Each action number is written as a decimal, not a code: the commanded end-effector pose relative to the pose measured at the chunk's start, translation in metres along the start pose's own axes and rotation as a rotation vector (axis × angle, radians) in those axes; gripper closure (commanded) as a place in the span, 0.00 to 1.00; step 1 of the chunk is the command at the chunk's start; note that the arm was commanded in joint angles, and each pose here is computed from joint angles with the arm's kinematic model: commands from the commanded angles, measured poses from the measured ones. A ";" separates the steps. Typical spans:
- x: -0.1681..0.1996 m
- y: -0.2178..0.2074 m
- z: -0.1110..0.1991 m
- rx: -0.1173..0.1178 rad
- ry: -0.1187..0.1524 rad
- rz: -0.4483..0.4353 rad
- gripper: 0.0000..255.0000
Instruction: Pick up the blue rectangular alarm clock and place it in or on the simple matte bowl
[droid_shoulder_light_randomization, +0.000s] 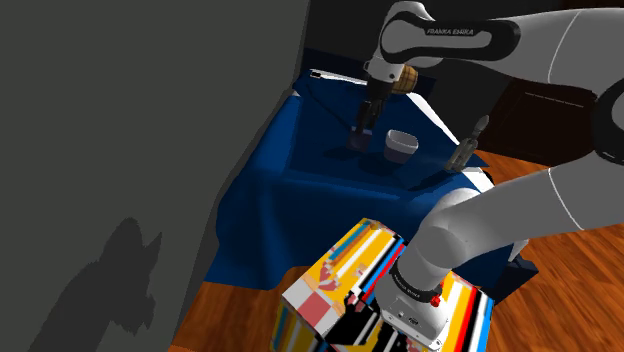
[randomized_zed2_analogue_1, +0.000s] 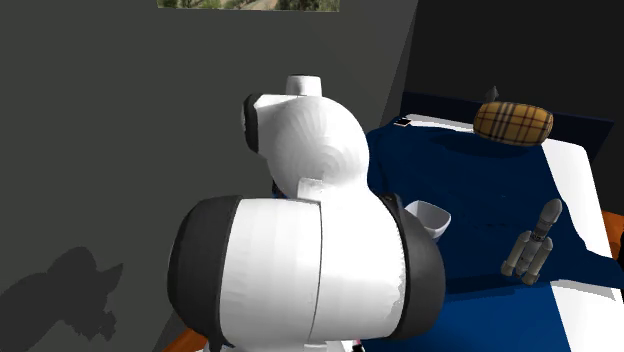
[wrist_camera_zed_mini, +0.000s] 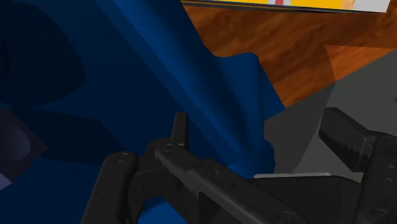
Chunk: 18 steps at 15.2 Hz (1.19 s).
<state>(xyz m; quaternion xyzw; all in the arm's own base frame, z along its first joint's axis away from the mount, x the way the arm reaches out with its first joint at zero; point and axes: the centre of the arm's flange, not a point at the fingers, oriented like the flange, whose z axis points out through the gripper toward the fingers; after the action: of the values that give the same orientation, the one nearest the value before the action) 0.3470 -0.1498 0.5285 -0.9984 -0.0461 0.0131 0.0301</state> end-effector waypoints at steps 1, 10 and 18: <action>0.006 0.022 0.010 -0.005 0.000 -0.022 0.00; 0.037 0.128 0.046 -0.023 0.001 -0.110 0.00; 0.073 0.220 0.077 -0.039 0.001 -0.188 0.00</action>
<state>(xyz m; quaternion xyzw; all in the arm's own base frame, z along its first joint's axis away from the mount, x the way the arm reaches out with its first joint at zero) 0.4304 -0.3462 0.4449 -0.9910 -0.1331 0.0090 0.0134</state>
